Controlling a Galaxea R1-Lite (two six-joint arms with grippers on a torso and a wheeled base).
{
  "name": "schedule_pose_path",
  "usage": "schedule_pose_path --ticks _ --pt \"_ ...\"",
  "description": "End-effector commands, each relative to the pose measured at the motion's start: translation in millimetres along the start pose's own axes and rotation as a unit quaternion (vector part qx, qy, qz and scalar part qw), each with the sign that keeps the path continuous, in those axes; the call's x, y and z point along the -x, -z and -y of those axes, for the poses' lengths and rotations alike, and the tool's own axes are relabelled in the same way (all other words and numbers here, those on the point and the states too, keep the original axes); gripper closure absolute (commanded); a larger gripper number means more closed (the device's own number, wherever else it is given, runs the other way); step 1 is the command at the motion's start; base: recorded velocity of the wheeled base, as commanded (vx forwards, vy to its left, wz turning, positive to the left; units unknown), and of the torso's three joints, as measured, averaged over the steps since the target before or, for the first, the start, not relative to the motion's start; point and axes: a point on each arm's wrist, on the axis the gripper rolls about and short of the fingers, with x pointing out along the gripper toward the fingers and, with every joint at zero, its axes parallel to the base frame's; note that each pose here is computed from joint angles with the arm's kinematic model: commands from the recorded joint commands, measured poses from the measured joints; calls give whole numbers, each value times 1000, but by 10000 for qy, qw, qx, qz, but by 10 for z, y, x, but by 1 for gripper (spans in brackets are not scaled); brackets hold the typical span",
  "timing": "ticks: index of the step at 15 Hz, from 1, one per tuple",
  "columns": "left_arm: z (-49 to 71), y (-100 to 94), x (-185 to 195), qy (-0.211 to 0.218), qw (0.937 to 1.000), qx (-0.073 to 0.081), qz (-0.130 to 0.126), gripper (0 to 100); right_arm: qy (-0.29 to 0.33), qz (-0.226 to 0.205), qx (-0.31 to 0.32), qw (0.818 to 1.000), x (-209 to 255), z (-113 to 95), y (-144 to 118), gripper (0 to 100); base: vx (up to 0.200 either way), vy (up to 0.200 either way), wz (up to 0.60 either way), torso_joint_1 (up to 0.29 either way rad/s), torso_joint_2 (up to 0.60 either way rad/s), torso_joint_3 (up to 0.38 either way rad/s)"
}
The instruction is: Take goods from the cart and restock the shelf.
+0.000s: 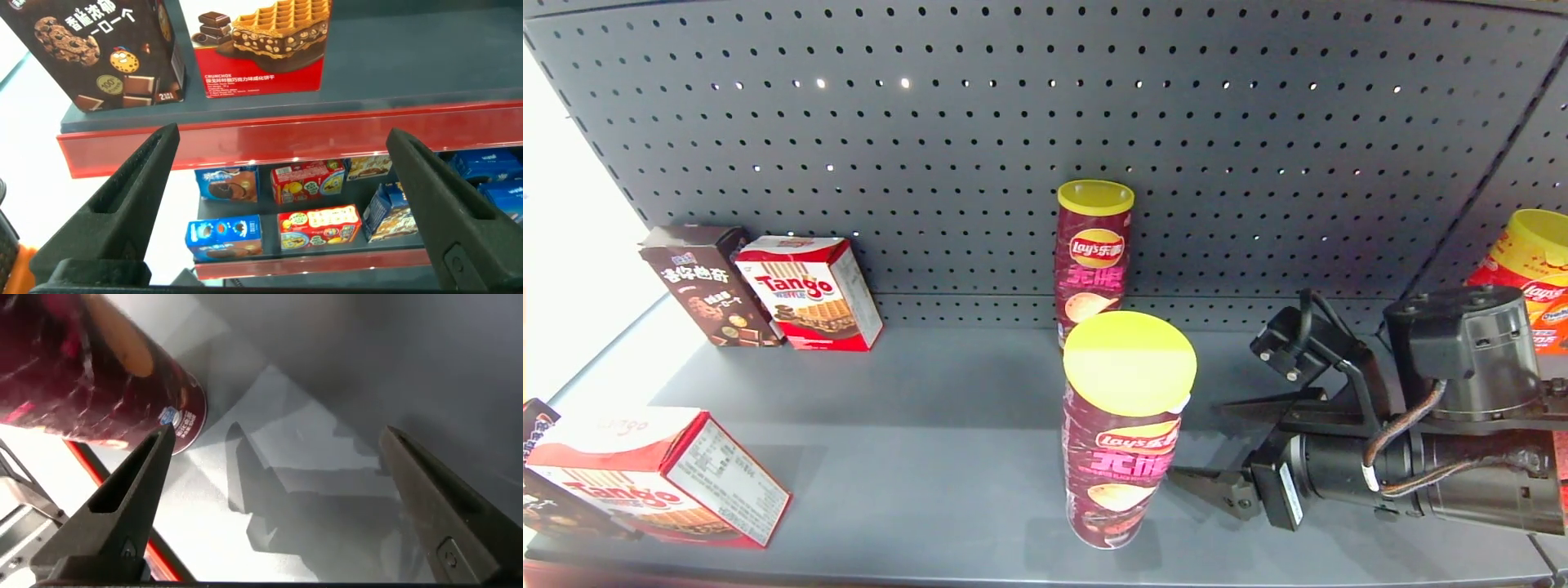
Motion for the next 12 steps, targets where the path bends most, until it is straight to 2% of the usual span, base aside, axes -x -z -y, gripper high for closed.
schedule_pose_path --ticks 1,12 --pt "0 0 -1 2 10000 1 -7 0 -30 -38 52 10000 -18 -13 14 0 0 0 0 0 0 0" --pt "0 0 -1 2 10000 1 -7 0 -188 -80 133 9997 -58 -99 26 0 0 0 0 0 0 0"
